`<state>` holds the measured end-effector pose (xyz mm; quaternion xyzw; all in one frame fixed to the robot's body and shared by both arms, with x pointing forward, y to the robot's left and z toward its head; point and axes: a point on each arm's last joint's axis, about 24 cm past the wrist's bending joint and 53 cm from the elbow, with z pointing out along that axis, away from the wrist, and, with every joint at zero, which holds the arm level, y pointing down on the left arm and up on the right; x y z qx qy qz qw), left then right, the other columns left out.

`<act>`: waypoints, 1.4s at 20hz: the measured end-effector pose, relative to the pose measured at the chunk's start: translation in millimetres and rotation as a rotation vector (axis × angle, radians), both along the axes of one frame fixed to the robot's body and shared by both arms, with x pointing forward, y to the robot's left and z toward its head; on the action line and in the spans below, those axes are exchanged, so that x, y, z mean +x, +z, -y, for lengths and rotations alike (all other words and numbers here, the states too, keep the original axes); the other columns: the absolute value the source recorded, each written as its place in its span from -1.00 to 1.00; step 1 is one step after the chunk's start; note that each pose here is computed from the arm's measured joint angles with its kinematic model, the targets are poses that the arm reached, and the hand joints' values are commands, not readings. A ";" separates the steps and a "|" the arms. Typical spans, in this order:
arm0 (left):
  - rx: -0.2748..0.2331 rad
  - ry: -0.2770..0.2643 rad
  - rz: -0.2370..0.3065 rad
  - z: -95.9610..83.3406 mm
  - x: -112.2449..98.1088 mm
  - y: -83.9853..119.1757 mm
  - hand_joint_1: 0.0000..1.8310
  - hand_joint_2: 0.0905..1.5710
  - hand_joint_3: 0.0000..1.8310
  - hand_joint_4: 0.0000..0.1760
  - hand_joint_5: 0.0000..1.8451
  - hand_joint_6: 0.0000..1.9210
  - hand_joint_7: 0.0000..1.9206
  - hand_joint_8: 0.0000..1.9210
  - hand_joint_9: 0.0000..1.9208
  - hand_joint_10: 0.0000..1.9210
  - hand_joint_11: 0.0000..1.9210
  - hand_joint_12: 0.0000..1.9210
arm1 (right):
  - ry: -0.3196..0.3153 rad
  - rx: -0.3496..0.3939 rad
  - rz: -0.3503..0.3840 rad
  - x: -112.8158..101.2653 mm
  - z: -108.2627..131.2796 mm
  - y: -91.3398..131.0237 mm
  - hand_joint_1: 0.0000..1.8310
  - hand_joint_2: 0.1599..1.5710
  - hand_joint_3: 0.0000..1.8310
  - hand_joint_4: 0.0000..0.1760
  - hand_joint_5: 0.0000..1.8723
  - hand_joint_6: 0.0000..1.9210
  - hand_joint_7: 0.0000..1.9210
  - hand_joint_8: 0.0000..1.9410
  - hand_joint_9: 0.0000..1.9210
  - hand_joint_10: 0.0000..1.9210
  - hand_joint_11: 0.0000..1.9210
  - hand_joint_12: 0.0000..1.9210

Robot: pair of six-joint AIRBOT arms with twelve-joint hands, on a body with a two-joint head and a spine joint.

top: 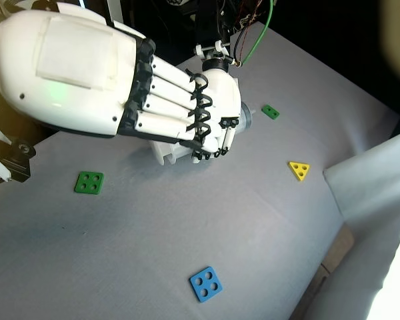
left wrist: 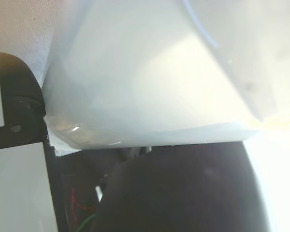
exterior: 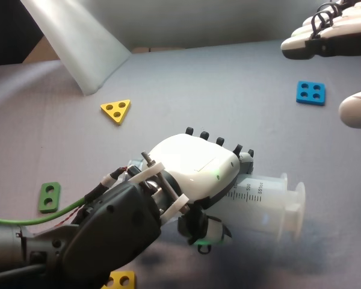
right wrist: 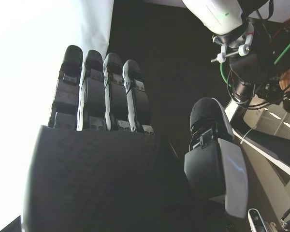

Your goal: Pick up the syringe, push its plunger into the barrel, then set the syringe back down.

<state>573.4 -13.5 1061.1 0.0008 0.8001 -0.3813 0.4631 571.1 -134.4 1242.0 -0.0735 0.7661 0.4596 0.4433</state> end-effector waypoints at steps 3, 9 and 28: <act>0.000 0.001 -0.001 -0.4 -0.1 -0.7 0.08 0.43 -1.00 -1.00 -0.23 -0.79 -0.18 -0.77 -0.17 -0.84 -0.58 -0.14 | 0.009 -0.012 0.015 -1.9 -2.5 -0.2 -1.00 0.52 -1.00 -1.00 -0.73 -1.00 -0.74 -0.99 -0.79 -0.99 -1.00 -0.46; -0.003 0.005 0.010 -0.8 1.2 1.9 -0.45 0.23 -1.00 -1.00 -0.64 -1.00 -0.62 -1.00 -0.63 -1.00 -0.92 -0.37 | 0.006 -0.016 0.017 -3.5 -5.6 -0.8 -1.00 0.51 -1.00 -1.00 -0.74 -1.00 -0.76 -1.00 -0.80 -1.00 -1.00 -0.48; -0.198 -0.224 0.135 6.0 6.4 92.6 -0.74 0.21 -1.00 -1.00 -0.76 -1.00 -0.73 -1.00 -0.73 -0.99 -0.96 -0.51 | 0.027 -0.052 0.063 -7.7 -11.1 -1.1 -1.00 0.52 -1.00 -1.00 -0.64 -0.98 -0.64 -0.98 -0.69 -0.97 -1.00 -0.31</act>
